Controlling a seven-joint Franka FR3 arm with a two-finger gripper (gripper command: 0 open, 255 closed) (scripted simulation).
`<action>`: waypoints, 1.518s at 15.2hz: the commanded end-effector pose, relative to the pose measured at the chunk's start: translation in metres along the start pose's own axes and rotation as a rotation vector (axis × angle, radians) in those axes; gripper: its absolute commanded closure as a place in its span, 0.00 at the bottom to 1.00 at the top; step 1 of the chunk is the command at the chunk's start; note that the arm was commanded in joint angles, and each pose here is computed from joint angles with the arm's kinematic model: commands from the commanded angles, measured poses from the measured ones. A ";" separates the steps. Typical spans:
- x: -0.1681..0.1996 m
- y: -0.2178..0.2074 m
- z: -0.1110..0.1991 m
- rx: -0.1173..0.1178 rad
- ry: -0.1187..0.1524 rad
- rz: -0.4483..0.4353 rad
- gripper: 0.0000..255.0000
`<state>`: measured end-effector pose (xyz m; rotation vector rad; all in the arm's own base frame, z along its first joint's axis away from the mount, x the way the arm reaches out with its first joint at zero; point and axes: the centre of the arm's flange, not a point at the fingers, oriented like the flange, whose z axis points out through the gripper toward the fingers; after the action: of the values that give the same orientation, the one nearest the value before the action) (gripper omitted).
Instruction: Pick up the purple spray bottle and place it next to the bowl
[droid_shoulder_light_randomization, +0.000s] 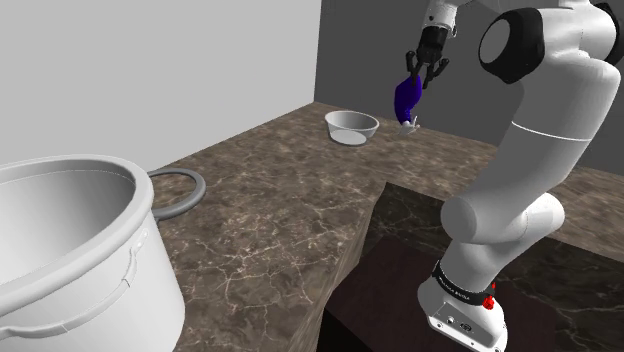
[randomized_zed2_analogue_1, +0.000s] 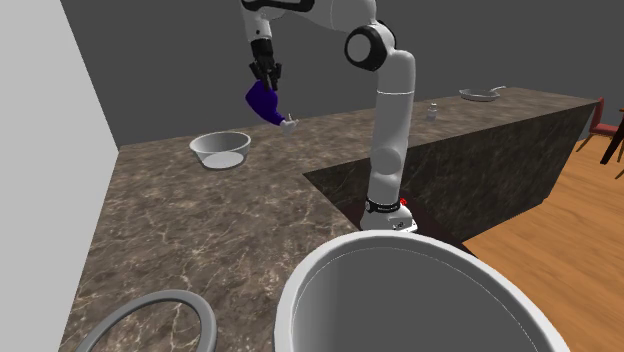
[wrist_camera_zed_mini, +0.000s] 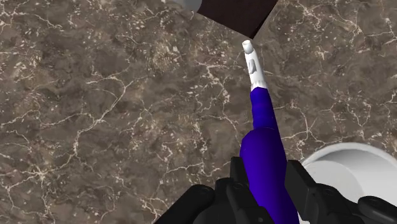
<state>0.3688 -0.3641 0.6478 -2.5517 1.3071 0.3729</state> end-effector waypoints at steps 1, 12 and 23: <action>0.022 0.019 -0.006 -0.001 0.001 -0.001 1.00; 0.047 0.032 0.043 -0.001 0.001 -0.001 1.00; 0.067 0.038 0.097 -0.001 0.001 -0.001 1.00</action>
<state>0.3646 -0.4046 0.5373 -2.5543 1.3074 0.3691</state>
